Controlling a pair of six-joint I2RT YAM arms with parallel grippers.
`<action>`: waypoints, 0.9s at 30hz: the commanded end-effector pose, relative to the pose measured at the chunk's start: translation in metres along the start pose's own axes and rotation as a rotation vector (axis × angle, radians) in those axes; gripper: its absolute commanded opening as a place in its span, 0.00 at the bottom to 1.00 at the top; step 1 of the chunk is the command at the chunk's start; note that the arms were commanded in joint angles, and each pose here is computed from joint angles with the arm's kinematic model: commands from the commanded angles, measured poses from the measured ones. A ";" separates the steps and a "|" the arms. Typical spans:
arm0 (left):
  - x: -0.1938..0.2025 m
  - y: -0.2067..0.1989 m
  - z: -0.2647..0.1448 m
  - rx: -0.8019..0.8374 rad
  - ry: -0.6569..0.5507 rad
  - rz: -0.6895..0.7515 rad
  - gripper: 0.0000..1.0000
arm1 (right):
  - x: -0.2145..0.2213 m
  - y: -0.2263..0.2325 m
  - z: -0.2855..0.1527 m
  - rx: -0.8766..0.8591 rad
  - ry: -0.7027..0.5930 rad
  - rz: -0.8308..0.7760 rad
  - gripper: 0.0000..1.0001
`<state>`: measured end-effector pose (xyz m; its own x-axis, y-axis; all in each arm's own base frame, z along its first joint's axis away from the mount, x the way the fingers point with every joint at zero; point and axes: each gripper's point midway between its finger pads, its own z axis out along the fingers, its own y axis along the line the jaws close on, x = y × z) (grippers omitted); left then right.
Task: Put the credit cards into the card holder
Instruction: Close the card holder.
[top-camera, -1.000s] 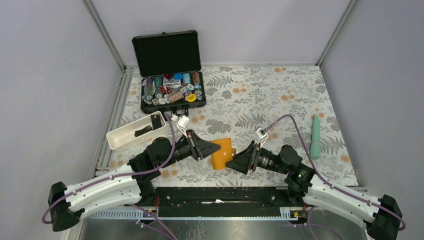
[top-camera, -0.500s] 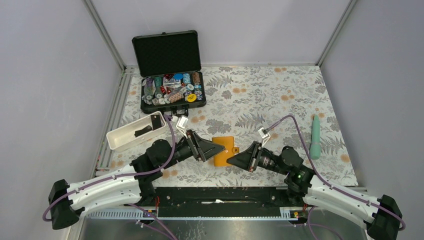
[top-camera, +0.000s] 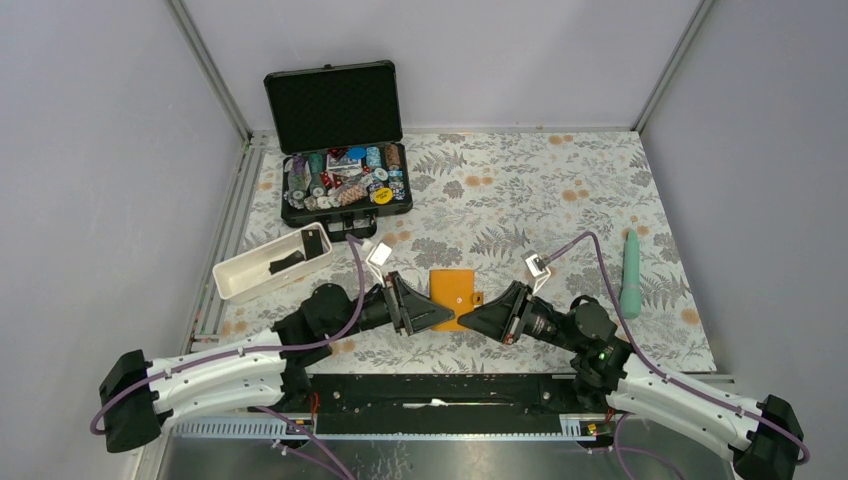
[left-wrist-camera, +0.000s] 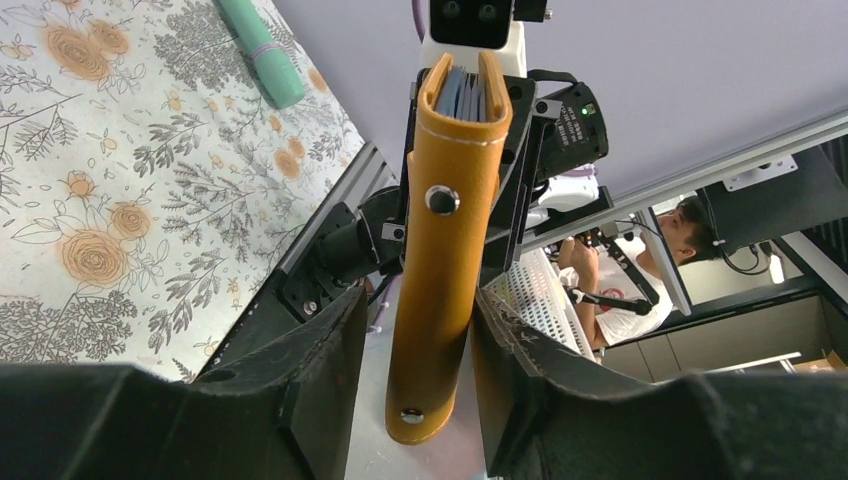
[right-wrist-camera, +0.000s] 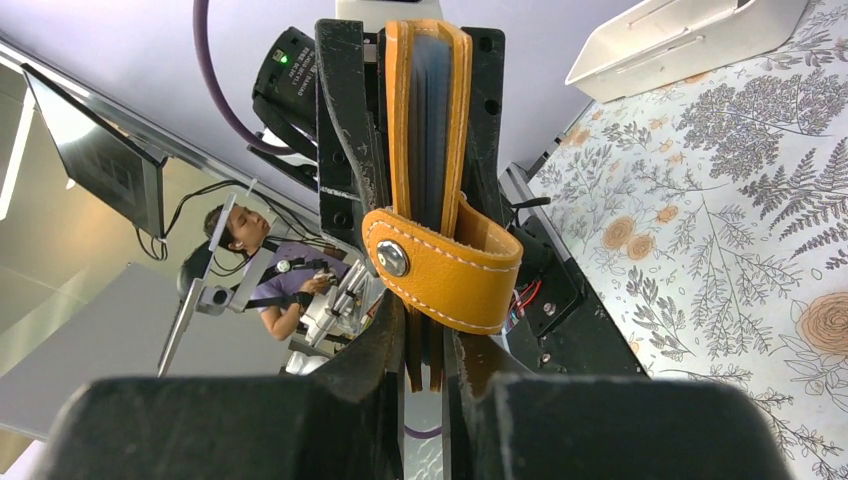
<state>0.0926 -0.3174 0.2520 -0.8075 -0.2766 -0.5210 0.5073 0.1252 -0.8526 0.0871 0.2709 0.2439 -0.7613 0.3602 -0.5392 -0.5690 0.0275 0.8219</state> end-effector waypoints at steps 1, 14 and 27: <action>-0.010 -0.023 -0.007 0.114 -0.058 0.002 0.45 | -0.009 0.024 -0.001 -0.100 -0.031 -0.022 0.00; -0.015 -0.025 -0.006 0.117 -0.082 0.000 0.15 | 0.006 0.021 0.002 -0.087 0.071 -0.036 0.00; -0.016 0.034 -0.014 -0.249 -0.084 -0.022 0.00 | -0.019 -0.041 -0.031 0.389 0.015 -0.197 0.76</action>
<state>0.1025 -0.3026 0.2160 -0.8194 -0.3000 -0.4885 0.4174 0.2717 -0.8671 0.0944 0.2544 0.2312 -0.7129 0.3001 -0.6338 -0.5836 0.2471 0.7735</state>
